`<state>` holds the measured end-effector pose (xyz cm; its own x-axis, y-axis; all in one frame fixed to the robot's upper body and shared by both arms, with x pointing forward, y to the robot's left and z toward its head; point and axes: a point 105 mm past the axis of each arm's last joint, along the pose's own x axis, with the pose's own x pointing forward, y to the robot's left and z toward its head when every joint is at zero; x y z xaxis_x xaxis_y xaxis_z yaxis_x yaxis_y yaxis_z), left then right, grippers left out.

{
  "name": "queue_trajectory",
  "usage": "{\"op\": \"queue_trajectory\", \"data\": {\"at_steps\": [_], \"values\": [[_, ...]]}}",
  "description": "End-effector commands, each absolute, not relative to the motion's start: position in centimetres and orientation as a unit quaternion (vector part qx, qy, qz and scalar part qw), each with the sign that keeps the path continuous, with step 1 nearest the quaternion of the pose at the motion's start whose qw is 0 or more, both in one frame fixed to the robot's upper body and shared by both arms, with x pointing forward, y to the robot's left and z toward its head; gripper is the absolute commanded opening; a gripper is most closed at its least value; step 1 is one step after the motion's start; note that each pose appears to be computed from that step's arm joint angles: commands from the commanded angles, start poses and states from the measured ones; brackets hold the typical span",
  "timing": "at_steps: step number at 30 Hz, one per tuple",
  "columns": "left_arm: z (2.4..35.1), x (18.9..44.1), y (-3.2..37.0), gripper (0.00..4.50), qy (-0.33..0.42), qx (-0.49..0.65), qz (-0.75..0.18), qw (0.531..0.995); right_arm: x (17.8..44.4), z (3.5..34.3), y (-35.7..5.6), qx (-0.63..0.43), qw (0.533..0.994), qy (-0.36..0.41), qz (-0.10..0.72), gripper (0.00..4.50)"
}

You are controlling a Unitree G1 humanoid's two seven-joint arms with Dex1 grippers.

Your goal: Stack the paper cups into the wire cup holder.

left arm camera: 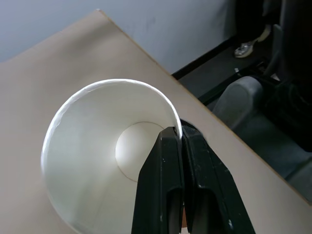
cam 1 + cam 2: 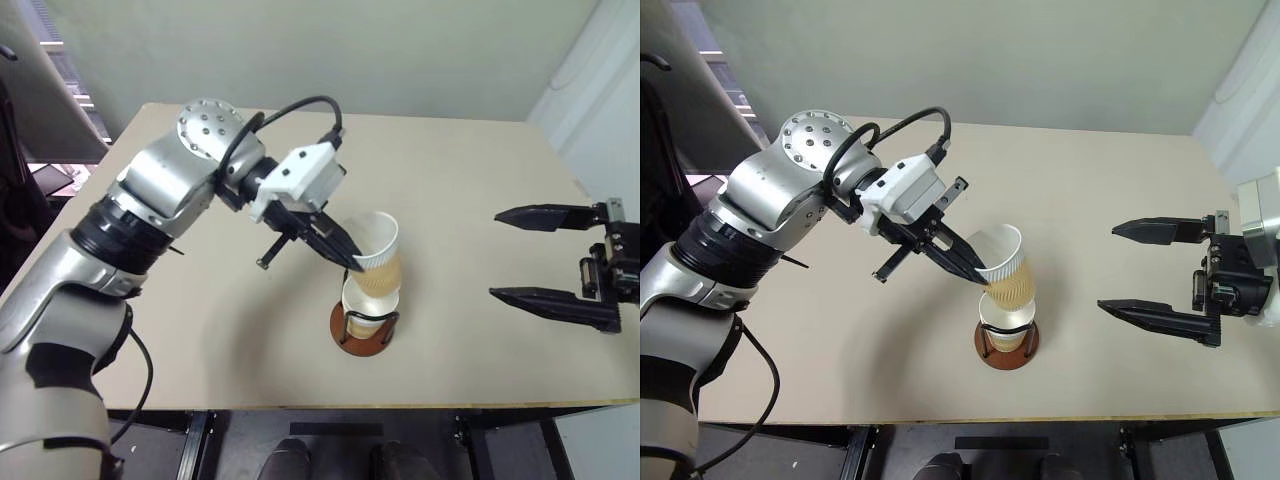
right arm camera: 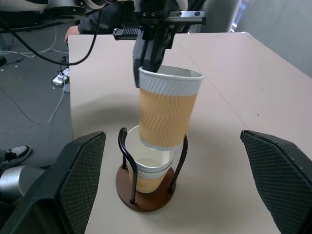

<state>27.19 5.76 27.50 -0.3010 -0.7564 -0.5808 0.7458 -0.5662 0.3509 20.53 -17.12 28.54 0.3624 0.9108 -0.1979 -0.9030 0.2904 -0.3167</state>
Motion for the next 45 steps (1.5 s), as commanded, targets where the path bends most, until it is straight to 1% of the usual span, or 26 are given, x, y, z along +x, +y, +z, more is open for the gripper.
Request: {"op": "queue_trajectory", "data": {"at_steps": [1, 7, 11, 12, 14, 17, 20, 21, 23, 24, 25, 27, 30, 32, 34, 36, 38, 41, 45], "values": [[27.4, 26.2, 6.0, 0.04, -0.01, 0.376, -0.817, 0.437, 20.3, 29.3, -17.1, -0.208, 0.803, -0.025, 0.558, 4.5], [26.2, 27.2, 6.2, 0.04, 0.007, 0.402, -0.803, 0.44, 20.1, 29.1, -17.1, -0.207, 0.803, -0.024, 0.558, 4.5], [25.8, 26.7, 5.9, 0.04, 0.013, 0.395, -0.811, 0.43, 20.1, 29.1, -17.1, -0.208, 0.804, -0.024, 0.557, 4.5], [25.6, 26.7, 5.9, 0.44, 0.015, 0.396, -0.812, 0.428, 20.1, 29.1, -17.1, -0.209, 0.804, -0.024, 0.557, 4.5], [25.4, 26.6, 5.8, 0.91, 0.019, 0.396, -0.814, 0.425, 20.1, 29.1, -17.1, -0.209, 0.804, -0.024, 0.557, 4.5], [25.5, 26.6, 5.7, 2.09, 0.017, 0.396, -0.814, 0.426, 20.1, 29.1, -17.1, -0.209, 0.803, -0.024, 0.557, 4.5], [25.5, 26.7, 5.6, 3.13, 0.015, 0.397, -0.812, 0.427, 20.1, 29.1, -17.1, -0.209, 0.803, -0.024, 0.557, 4.5], [25.6, 26.8, 5.6, 3.55, 0.014, 0.398, -0.811, 0.429, 20.1, 29.1, -17.1, -0.209, 0.803, -0.024, 0.558, 4.5], [25.7, 27.0, 5.6, 4.24, 0.01, 0.4, -0.807, 0.434, 20.2, 29.1, -17.1, -0.209, 0.802, -0.024, 0.559, 4.5], [25.7, 27.2, 5.6, 4.48, 0.01, 0.4, -0.805, 0.439, 20.3, 29.0, -17.1, -0.208, 0.802, -0.024, 0.559, 4.5], [25.8, 27.4, 5.7, 4.48, 0.009, 0.399, -0.802, 0.445, 20.3, 29.0, -17.0, -0.208, 0.801, -0.024, 0.561, 4.5], [26.7, 28.1, 6.3, 4.48, 0.003, 0.384, -0.791, 0.476, 20.5, 28.9, -17.0, -0.205, 0.8, -0.025, 0.563, 4.5], [28.4, 29.2, 7.9, 4.48, -0.008, 0.338, -0.77, 0.541, 21.1, 28.5, -17.3, -0.192, 0.799, -0.019, 0.569, 4.5], [28.4, 29.9, 9.9, 4.48, 0.004, 0.309, -0.749, 0.586, 21.5, 28.0, -17.6, -0.184, 0.799, -0.012, 0.573, 4.5], [27.6, 30.1, 12.7, 4.48, 0.035, 0.277, -0.729, 0.625, 22.2, 27.5, -18.2, -0.176, 0.8, -0.003, 0.573, 4.5], [27.4, 29.8, 15.8, 4.48, 0.055, 0.231, -0.703, 0.67, 22.9, 26.9, -19.2, -0.171, 0.804, 0.012, 0.569, 4.5], [27.1, 29.1, 17.9, 4.48, 0.069, 0.203, -0.682, 0.7, 23.2, 26.7, -19.8, -0.166, 0.804, 0.019, 0.571, 4.5], [26.6, 27.9, 20.0, 4.48, 0.089, 0.181, -0.652, 0.731, 23.5, 26.9, -20.4, -0.165, 0.805, 0.019, 0.57, 4.5], [26.7, 26.2, 21.3, 4.48, 0.092, 0.153, -0.631, 0.755, 23.6, 27.3, -20.9, -0.165, 0.805, 0.02, 0.57, 4.5]]}}
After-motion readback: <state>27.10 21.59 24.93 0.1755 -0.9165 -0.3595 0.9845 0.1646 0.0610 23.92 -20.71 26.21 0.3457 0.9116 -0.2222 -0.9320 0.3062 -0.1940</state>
